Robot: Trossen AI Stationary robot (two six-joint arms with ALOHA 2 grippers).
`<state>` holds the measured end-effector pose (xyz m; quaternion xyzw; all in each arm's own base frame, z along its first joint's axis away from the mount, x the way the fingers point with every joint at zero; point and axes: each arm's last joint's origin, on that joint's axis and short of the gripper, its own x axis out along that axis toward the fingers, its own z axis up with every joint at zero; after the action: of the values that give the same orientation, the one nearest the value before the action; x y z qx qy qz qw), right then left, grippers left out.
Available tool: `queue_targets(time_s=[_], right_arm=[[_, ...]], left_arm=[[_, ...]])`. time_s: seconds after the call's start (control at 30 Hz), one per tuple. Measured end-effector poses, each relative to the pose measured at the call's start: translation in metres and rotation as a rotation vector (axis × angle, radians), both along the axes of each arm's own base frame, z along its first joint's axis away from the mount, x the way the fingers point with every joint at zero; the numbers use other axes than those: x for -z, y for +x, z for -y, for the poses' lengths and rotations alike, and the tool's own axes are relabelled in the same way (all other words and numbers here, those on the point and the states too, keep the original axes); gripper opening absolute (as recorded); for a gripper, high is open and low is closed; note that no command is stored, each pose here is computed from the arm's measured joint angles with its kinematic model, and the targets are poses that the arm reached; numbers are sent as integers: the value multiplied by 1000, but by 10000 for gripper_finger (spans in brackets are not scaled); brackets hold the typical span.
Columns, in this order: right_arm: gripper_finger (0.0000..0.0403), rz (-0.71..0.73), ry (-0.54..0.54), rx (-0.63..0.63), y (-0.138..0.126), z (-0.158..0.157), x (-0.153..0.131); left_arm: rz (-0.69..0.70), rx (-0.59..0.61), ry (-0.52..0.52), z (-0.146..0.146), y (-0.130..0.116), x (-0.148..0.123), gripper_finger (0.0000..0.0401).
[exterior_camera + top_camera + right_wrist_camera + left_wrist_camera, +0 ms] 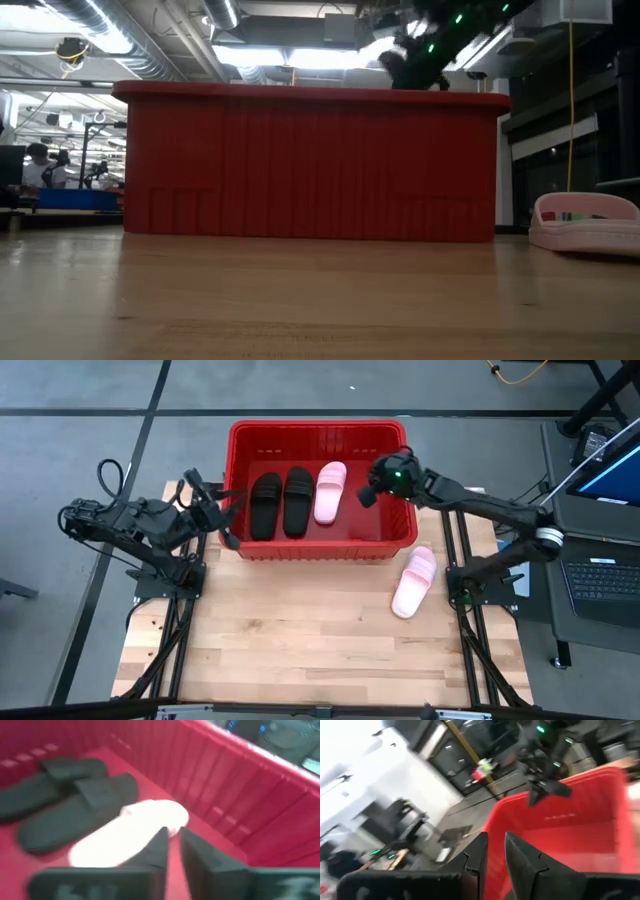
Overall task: Pick and place slides into bin
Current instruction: Put the pink slide into the red container
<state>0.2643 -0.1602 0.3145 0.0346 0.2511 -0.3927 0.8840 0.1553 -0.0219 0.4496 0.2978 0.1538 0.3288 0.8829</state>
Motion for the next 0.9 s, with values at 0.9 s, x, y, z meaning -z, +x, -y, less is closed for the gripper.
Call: queue_targets(time_s=[0.9], right_arm=[[2, -95, 17, -181, -39, -185, -65]], left_arm=[[126, 305, -325, -13, -15, 55, 3]])
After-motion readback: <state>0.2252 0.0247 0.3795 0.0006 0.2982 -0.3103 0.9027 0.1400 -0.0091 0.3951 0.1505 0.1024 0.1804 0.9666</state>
